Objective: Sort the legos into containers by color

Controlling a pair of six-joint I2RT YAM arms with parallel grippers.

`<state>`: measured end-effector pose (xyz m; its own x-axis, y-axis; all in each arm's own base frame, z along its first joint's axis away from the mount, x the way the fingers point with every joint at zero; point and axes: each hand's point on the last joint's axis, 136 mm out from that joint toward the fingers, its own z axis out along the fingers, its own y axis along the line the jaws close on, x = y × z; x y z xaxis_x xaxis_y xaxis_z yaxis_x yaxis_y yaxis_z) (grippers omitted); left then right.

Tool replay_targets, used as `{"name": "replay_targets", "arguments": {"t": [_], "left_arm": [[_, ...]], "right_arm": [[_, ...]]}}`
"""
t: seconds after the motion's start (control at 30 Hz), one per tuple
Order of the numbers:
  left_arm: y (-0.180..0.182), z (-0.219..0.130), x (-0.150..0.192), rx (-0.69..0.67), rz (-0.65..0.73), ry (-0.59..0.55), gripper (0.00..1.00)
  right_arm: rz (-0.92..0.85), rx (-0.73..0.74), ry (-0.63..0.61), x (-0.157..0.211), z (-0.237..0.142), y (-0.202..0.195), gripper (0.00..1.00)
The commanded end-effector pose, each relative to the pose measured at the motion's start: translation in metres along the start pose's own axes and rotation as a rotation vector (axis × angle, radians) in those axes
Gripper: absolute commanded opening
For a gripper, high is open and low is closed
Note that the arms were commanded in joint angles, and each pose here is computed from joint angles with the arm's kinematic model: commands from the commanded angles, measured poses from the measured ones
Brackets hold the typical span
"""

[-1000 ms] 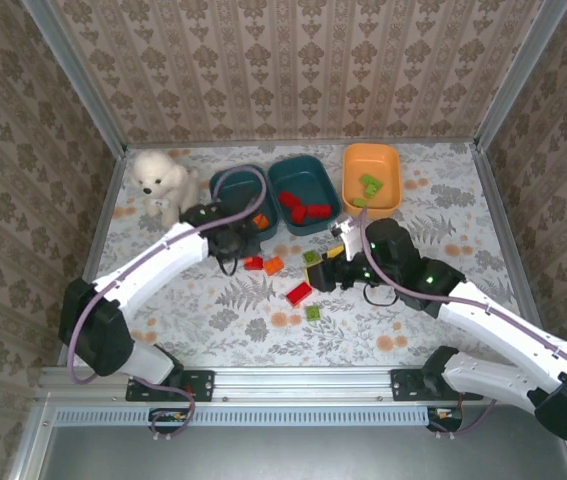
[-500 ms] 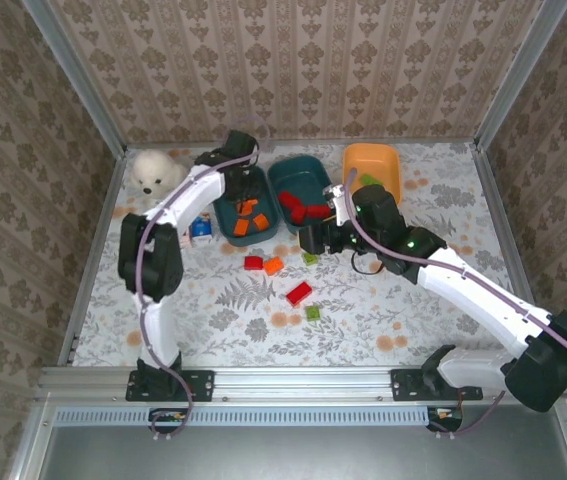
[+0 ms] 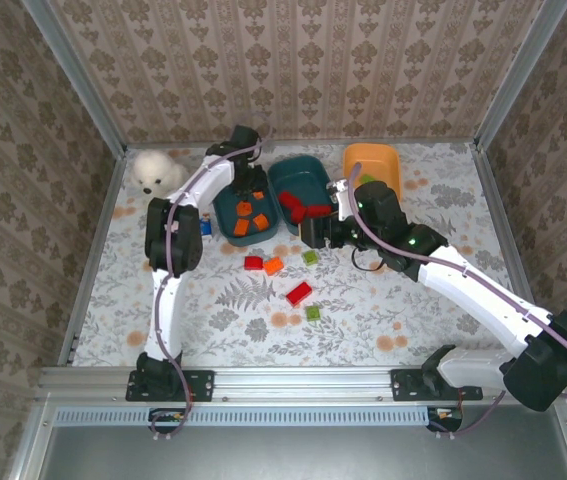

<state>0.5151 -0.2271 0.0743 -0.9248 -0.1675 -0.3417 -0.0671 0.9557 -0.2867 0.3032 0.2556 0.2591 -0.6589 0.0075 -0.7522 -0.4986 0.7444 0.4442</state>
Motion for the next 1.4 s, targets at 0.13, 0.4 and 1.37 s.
{"name": "replay_targets", "arguments": {"t": [0.13, 0.4, 1.37], "left_arm": [[0.01, 0.016, 0.024, -0.008, -0.046, 0.1, 0.27], [0.008, 0.001, 0.024, -0.001, -0.051, 0.089, 0.46], [0.096, -0.23, 0.152, 0.143, -0.266, -0.231, 0.64]], "right_arm": [[0.031, 0.038, 0.011, 0.003, 0.005, -0.01, 0.73], [-0.002, 0.059, 0.053, 0.007, 0.01, -0.014, 0.73], [-0.646, -0.005, 0.569, 0.114, 0.187, 0.029, 0.78]]}}
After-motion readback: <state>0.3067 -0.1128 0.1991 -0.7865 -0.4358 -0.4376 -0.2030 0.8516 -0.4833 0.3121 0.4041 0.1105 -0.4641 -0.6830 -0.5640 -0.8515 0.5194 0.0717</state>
